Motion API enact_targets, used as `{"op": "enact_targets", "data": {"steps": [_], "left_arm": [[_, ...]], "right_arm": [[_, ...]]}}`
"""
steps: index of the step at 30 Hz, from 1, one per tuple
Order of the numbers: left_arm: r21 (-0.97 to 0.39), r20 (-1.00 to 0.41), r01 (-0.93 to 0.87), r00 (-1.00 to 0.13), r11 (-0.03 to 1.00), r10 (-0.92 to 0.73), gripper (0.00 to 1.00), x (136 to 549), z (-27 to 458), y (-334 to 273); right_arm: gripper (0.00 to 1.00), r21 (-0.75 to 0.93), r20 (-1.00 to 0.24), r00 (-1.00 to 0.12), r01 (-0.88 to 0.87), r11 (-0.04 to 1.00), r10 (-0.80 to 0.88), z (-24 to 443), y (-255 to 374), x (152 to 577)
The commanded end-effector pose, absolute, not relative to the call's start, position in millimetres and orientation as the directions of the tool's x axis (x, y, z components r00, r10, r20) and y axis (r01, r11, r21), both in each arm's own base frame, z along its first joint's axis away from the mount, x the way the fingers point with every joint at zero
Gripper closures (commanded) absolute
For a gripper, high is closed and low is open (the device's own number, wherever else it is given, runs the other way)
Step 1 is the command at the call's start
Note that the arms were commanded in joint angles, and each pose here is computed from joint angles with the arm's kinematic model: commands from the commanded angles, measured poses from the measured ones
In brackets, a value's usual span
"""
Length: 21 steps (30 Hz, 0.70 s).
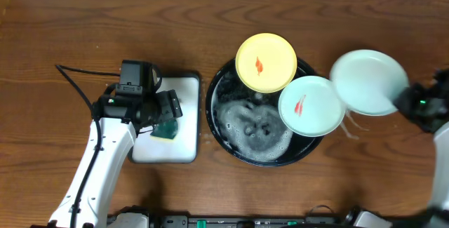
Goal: Clean dirty plates on tray and stack at the side
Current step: 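Carry the scrubbed plate right and set it on the table with the right gripper, then grasp the other pale green plate rim with the right gripper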
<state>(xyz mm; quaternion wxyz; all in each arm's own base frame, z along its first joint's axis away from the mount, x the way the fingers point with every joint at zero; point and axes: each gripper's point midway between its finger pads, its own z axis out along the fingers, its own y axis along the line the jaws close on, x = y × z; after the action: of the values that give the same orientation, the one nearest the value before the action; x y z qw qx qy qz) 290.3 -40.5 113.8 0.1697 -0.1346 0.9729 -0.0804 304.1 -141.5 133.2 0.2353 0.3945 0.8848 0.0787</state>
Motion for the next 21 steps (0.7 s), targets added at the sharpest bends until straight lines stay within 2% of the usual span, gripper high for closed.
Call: {"op": "enact_targets", "data": {"steps": [1, 5, 9, 10, 11, 12, 15, 17, 19, 21], "left_arm": [[-0.208, -0.314, -0.232, -0.904, 0.950, -0.289, 0.15, 292, 117, -40], [-0.208, -0.314, -0.232, -0.904, 0.950, -0.289, 0.15, 292, 117, -40], [-0.208, -0.314, -0.232, -0.904, 0.950, -0.289, 0.15, 292, 117, -40], [-0.208, -0.314, -0.232, -0.904, 0.950, -0.289, 0.15, 292, 117, -40], [-0.208, -0.314, -0.232, -0.904, 0.950, -0.289, 0.15, 292, 117, -40], [-0.208, -0.314, -0.232, -0.904, 0.950, -0.289, 0.15, 292, 117, -40], [-0.208, -0.314, -0.232, -0.904, 0.950, -0.289, 0.15, 292, 117, -40], [-0.208, -0.314, -0.232, -0.904, 0.950, -0.289, 0.15, 292, 117, -40], [-0.208, -0.314, -0.232, -0.904, 0.950, -0.290, 0.15, 292, 117, -40], [-0.208, -0.314, -0.232, -0.904, 0.950, -0.289, 0.15, 292, 117, -40]], "right_arm": [[0.99, 0.347, -0.284, -0.507, 0.737, 0.580, 0.814, 110, -171, 300], [0.99, 0.335, -0.211, -0.470, 0.789, 0.515, 0.857, 78, -192, 293], [0.99, 0.299, -0.144, -0.474, 0.816, 0.495, 0.869, 52, -193, 286], [0.95, 0.294, -0.130, -0.478, 0.818, 0.494, 0.869, 48, -192, 285], [0.87, 0.294, -0.127, -0.478, 0.819, 0.493, 0.869, 47, -192, 285], [0.74, 0.304, -0.127, -0.479, 0.815, 0.494, 0.869, 48, -191, 287], [0.58, 0.401, -0.175, -0.538, 0.726, 0.559, 0.824, 70, -179, 302], [0.54, 0.460, -0.239, -0.592, 0.630, 0.626, 0.770, 93, -166, 313], [0.53, 0.512, -0.333, -0.661, 0.471, 0.718, 0.672, 123, -142, 326], [0.53, 0.520, -0.385, -0.700, 0.374, 0.768, 0.602, 143, -118, 329]]}}
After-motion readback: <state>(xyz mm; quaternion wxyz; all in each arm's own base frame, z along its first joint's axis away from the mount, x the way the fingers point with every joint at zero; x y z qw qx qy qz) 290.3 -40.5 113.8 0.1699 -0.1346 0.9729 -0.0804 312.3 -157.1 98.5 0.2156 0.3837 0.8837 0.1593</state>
